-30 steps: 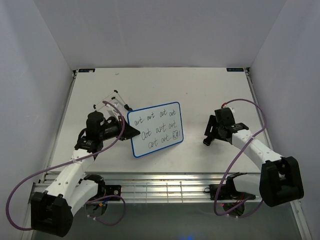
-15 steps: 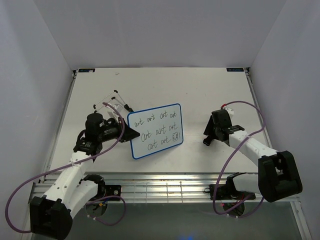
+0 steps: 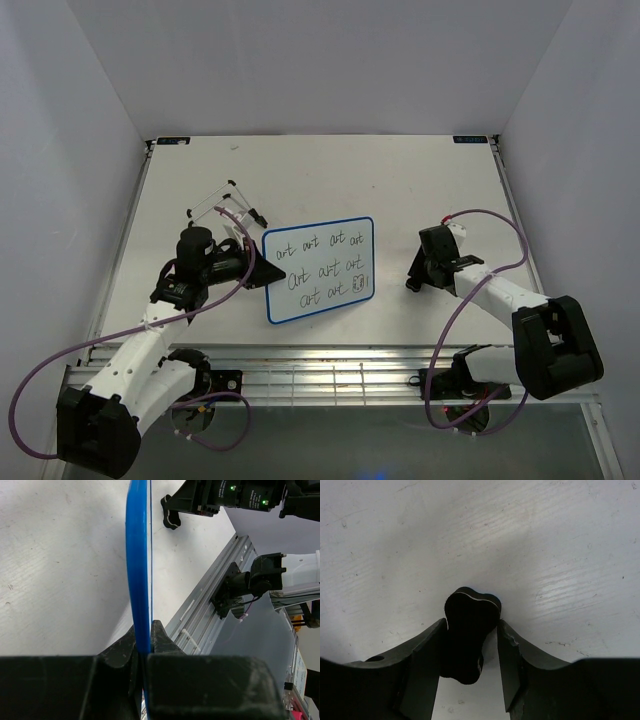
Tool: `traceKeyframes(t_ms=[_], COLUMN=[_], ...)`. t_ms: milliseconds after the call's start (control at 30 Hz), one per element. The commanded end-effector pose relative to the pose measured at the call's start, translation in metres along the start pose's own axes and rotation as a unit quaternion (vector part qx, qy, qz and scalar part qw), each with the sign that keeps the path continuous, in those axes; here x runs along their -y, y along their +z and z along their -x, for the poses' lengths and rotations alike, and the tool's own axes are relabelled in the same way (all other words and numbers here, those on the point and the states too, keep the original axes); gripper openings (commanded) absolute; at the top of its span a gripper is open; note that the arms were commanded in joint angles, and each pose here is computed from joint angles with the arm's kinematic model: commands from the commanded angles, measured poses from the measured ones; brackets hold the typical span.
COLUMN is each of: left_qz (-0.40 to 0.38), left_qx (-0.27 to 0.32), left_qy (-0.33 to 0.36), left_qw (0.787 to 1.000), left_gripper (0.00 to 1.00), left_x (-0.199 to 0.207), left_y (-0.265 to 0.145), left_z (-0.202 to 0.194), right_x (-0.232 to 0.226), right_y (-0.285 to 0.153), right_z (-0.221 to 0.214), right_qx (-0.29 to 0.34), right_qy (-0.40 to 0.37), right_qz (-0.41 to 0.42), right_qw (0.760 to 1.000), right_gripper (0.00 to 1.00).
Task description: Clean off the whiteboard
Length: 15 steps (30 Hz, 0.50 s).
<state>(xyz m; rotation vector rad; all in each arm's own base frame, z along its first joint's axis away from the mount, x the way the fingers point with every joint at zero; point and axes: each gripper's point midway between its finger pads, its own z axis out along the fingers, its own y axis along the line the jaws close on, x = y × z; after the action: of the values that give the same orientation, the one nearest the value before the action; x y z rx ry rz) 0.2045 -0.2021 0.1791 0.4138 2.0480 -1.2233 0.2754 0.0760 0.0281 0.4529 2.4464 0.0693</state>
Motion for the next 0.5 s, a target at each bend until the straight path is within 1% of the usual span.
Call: traceKeyframes(t_ms=[0,267,300,467], left_qz=[-0.026,-0.025,-0.025,-0.023], left_qx=[0.007,0.004,0.004,0.002], left_qy=[0.033,0.035,0.035,0.034], left_qw=[0.999,0.999,0.999,0.999], left_gripper=[0.00,0.00,0.00,0.00], left_x=[0.0141,0.0148,0.0148,0.0135], left_y=[-0.0016,-0.0011,-0.0012,-0.0005], left_z=[0.0083,0.0065,0.0069,0.0060], right_x=[0.0013,0.0028,0.0026,0.0006], right_y=[0.0032,0.0051,0.0046,0.0052], right_z=[0.0024,-0.0017,-0.0010,-0.0032], right_qx=[0.017,0.010,0.012,0.008], right_qy=[0.016,0.013,0.013,0.010], right_qz=[-0.008,-0.013,-0.013,-0.009], right_qw=[1.000,1.000,1.000,1.000], right_gripper=[0.50,0.49,0.44,0.43])
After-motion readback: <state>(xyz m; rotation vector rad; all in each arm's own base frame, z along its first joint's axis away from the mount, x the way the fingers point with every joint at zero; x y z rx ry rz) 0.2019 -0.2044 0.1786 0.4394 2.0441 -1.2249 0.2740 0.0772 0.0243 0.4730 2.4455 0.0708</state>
